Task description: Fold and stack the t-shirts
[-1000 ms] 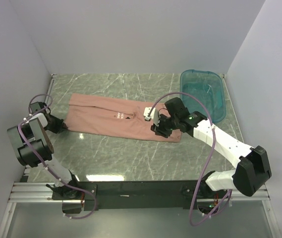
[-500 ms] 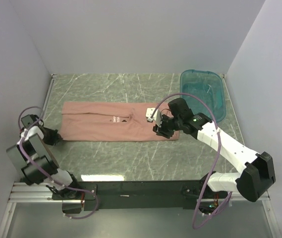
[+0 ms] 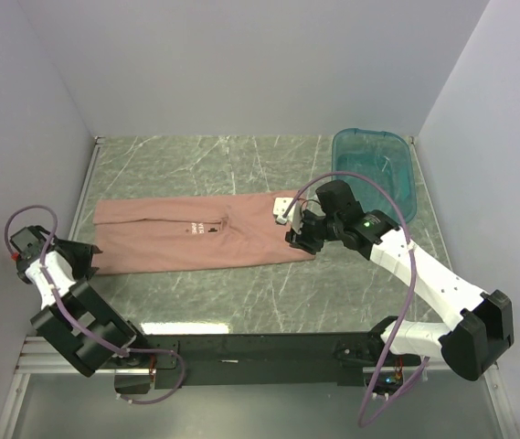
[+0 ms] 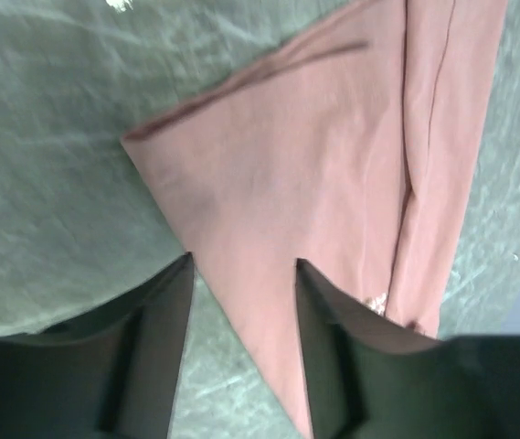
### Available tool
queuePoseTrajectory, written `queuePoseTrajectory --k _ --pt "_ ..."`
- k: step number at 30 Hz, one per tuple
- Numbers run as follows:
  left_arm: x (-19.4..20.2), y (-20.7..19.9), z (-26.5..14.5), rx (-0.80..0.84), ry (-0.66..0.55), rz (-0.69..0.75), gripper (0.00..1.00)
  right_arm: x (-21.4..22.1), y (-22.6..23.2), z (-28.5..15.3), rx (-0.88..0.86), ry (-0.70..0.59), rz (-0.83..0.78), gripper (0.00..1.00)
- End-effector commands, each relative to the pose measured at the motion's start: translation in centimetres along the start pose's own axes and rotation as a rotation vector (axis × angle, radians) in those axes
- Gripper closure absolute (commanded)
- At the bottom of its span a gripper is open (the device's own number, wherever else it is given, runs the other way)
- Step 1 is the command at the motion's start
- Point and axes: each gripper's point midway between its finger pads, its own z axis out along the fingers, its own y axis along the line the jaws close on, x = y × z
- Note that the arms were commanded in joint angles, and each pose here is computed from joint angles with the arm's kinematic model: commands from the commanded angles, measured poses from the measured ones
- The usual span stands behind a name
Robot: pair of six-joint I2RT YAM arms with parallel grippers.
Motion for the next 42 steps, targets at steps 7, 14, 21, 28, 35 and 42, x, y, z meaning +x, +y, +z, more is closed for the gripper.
queuePoseTrajectory --k 7,14,21,28,35,42 --pt "0.6 -4.2 -4.0 0.184 -0.002 0.083 0.40 -1.1 -0.4 -1.3 0.019 -0.051 -0.034 0.55" --pt "2.2 -10.2 -6.2 0.357 -0.006 0.277 0.24 -0.3 -0.4 -1.1 0.002 -0.032 -0.022 0.54" --pt "5.0 -17.1 -8.1 0.439 -0.033 0.463 0.25 0.2 -1.2 -1.6 0.003 -0.030 0.010 0.54" --pt "10.5 -24.2 -9.5 0.607 0.034 0.711 0.28 1.0 -1.7 -1.7 0.005 -0.019 0.039 0.54" --pt "25.8 -28.2 -3.7 0.752 0.429 1.360 0.31 1.8 -1.6 -2.1 -0.033 -0.031 0.052 0.53" --pt "33.7 -30.4 0.5 0.837 0.391 1.850 0.29 2.7 -2.2 -2.4 -0.036 -0.037 0.103 0.53"
